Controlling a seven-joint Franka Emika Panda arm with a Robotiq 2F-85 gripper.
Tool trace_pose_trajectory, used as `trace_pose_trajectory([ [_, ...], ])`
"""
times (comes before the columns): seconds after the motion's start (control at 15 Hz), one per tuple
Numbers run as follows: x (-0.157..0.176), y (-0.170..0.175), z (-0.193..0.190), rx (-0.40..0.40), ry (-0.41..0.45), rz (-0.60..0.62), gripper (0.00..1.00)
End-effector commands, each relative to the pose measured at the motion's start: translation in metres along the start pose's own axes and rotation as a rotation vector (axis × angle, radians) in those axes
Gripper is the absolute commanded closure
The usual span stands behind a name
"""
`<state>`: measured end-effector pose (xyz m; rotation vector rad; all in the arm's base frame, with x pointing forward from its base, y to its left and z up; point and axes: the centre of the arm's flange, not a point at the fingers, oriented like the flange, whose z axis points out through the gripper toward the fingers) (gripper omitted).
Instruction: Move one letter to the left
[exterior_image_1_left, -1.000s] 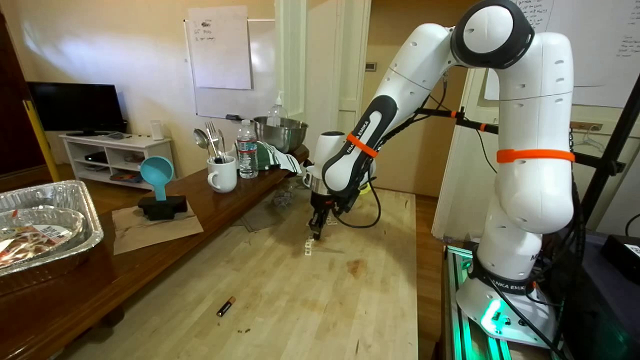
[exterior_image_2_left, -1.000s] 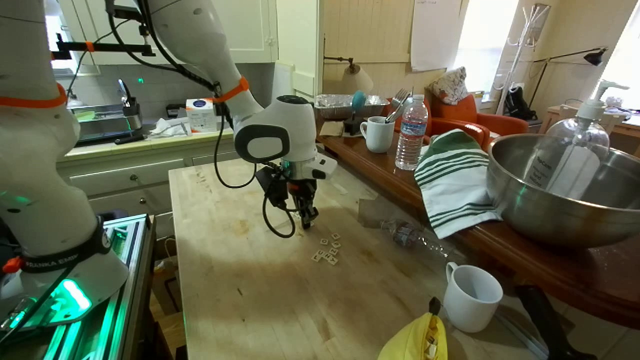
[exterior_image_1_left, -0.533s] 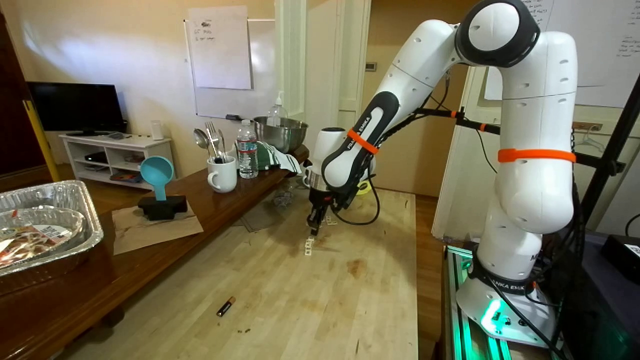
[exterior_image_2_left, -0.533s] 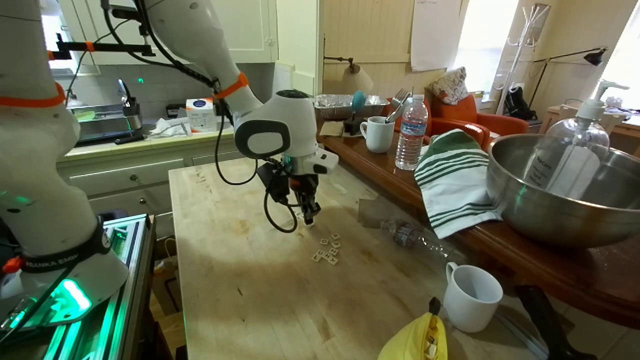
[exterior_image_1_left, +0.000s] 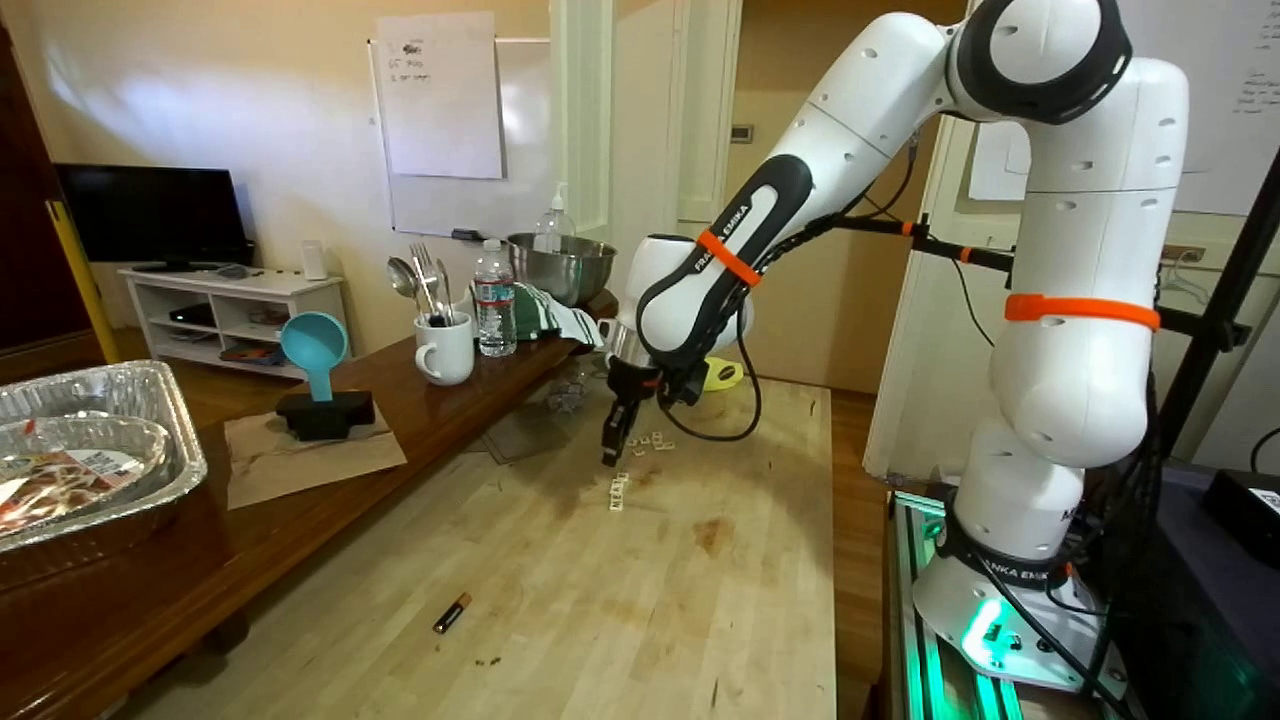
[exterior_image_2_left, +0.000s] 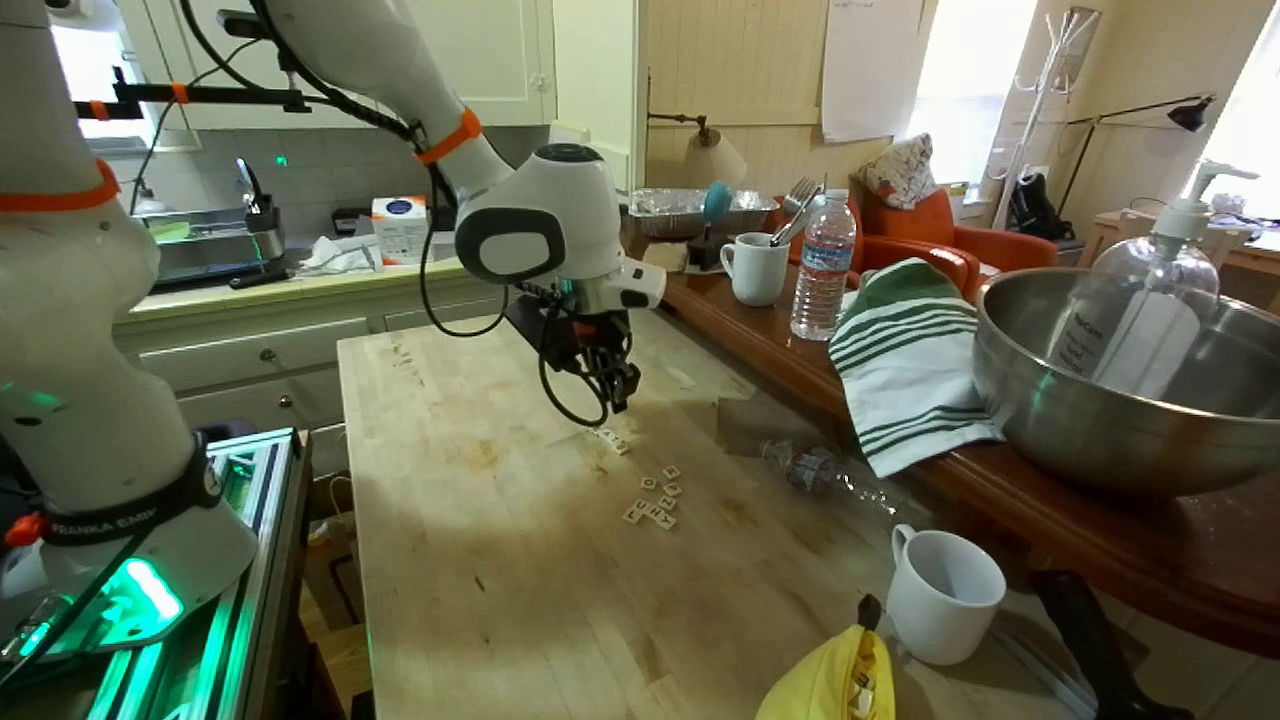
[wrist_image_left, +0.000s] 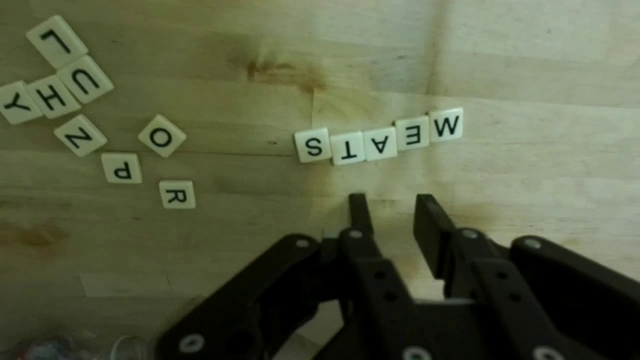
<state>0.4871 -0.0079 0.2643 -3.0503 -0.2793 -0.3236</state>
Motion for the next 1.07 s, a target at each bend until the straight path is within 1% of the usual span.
trace_pose_trajectory([
  [0.0, -0.014, -0.010, -0.021, 0.029, 0.011, -0.080, 0.38],
  [0.07, -0.016, -0.011, -0.023, 0.028, 0.011, -0.099, 0.29],
  [0.2, -0.018, -0.012, -0.025, 0.014, 0.003, -0.136, 0.16],
  [0.27, -0.019, -0.012, -0.026, 0.011, -0.002, -0.140, 0.07],
  [0.33, -0.021, -0.012, -0.026, 0.014, -0.009, -0.148, 0.01],
  [0.4, -0.023, -0.012, -0.027, 0.012, -0.012, -0.153, 0.00],
  [0.67, -0.030, -0.013, -0.022, 0.018, -0.032, -0.167, 0.00],
  [0.73, -0.019, -0.012, -0.017, 0.011, -0.007, -0.144, 0.00],
  [1.0, -0.021, -0.012, -0.016, 0.013, -0.014, -0.149, 0.00],
])
